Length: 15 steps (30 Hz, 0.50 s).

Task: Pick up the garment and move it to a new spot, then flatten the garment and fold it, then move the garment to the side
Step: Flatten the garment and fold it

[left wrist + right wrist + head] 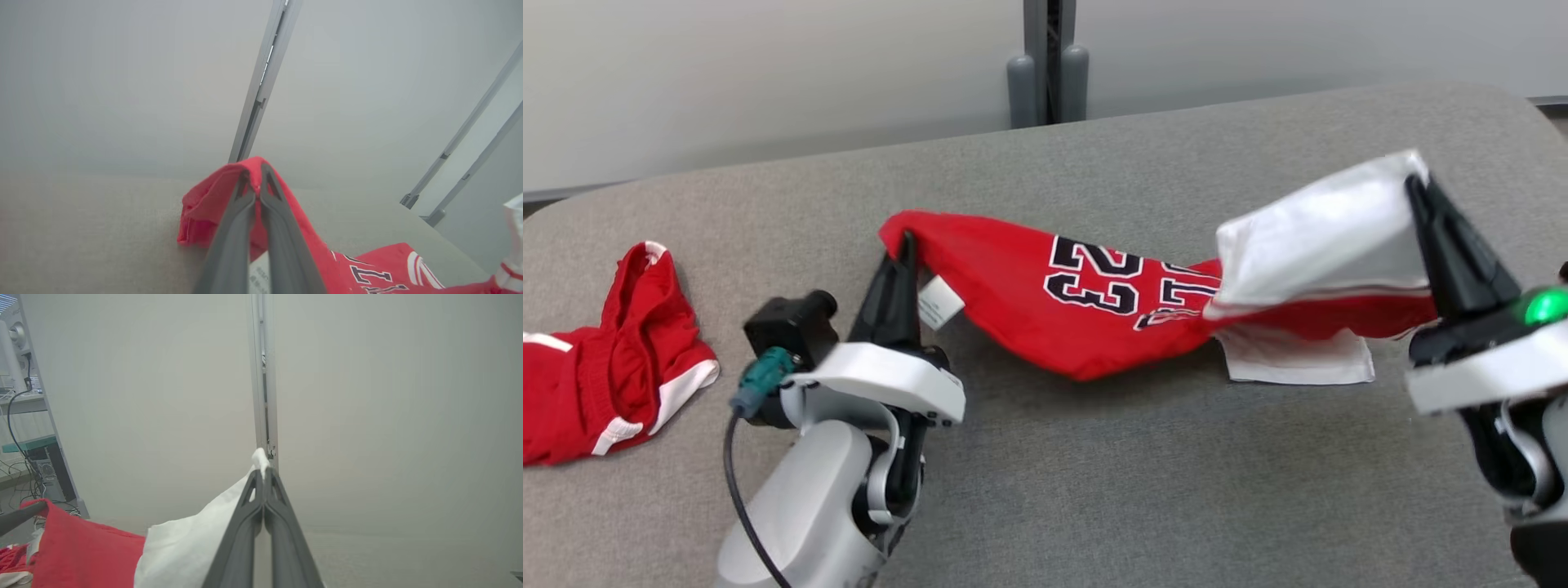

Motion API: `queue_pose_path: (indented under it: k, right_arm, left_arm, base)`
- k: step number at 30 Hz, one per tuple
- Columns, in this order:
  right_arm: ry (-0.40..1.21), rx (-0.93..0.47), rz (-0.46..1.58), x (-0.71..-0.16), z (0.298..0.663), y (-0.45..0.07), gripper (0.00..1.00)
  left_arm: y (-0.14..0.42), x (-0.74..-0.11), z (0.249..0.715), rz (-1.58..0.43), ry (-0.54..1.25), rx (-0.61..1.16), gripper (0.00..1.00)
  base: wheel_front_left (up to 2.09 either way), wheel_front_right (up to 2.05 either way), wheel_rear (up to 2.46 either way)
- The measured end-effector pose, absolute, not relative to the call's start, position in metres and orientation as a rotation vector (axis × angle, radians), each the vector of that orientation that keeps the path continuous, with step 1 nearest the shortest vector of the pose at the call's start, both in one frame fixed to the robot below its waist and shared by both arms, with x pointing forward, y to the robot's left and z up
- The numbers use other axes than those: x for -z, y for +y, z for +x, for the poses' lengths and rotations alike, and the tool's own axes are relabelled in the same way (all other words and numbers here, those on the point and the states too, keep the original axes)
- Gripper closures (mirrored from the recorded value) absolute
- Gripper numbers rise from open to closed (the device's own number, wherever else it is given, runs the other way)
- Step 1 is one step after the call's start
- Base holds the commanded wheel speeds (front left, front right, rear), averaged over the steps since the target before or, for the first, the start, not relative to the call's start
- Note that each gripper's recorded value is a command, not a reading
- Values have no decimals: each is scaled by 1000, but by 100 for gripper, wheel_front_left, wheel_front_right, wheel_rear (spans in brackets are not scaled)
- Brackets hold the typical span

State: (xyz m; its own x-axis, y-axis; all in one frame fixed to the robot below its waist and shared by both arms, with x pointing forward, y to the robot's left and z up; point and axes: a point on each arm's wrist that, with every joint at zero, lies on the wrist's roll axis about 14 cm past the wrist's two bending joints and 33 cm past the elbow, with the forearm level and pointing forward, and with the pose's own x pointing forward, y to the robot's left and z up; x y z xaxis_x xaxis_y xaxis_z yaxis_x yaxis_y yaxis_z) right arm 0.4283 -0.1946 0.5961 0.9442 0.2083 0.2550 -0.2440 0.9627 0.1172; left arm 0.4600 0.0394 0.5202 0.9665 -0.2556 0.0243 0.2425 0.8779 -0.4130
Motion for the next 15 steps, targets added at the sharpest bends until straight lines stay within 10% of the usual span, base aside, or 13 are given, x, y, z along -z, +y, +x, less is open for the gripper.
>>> queue_pose_path:
  k: [15]
  right_arm:
    - [-497, -225, 44, -717, 450, -217, 100]
  left_arm:
    - [71, -631, 477, -418, -253, 201, 100]
  base:
    - [0, 0, 0]
